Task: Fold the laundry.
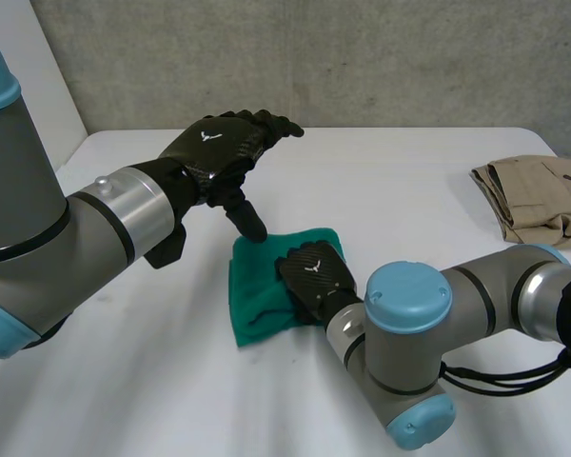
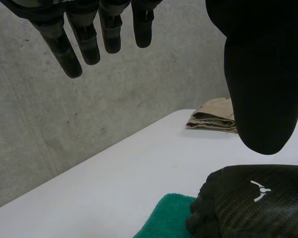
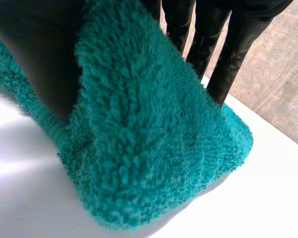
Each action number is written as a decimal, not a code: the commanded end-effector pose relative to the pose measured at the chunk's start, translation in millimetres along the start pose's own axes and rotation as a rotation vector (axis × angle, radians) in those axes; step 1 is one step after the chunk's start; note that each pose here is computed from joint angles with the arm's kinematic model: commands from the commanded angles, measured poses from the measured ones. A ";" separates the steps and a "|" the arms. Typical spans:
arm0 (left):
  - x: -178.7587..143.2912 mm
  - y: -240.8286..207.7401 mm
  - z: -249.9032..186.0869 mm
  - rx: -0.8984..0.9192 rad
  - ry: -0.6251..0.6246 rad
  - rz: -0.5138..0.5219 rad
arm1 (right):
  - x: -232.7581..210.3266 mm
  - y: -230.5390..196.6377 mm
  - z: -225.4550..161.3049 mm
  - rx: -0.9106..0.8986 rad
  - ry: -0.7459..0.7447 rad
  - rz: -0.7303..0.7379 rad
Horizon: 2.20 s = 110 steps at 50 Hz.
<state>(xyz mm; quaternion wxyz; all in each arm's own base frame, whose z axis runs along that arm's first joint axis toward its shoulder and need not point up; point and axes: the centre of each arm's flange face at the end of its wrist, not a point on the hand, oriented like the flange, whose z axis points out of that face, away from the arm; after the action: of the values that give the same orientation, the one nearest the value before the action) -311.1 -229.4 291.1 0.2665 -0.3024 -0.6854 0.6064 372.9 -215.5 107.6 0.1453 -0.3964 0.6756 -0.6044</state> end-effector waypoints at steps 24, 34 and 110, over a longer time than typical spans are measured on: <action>-1.1 6.3 2.7 -0.014 -0.001 -0.005 | 200.5 52.9 1.6 -0.166 0.305 -0.179; -2.1 7.9 5.5 -0.001 -0.003 0.000 | 246.3 47.9 19.3 -0.057 0.277 -0.283; -32.5 -10.5 0.4 0.067 -0.171 -0.006 | 505.4 -67.6 -139.2 -0.061 1.113 -0.237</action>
<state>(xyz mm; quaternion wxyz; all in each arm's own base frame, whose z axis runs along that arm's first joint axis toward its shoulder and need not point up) -298.7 -251.4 285.4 0.2345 -0.2669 -0.6965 0.6234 -17.8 -497.2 265.4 -0.1949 -0.1813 0.6686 -0.6944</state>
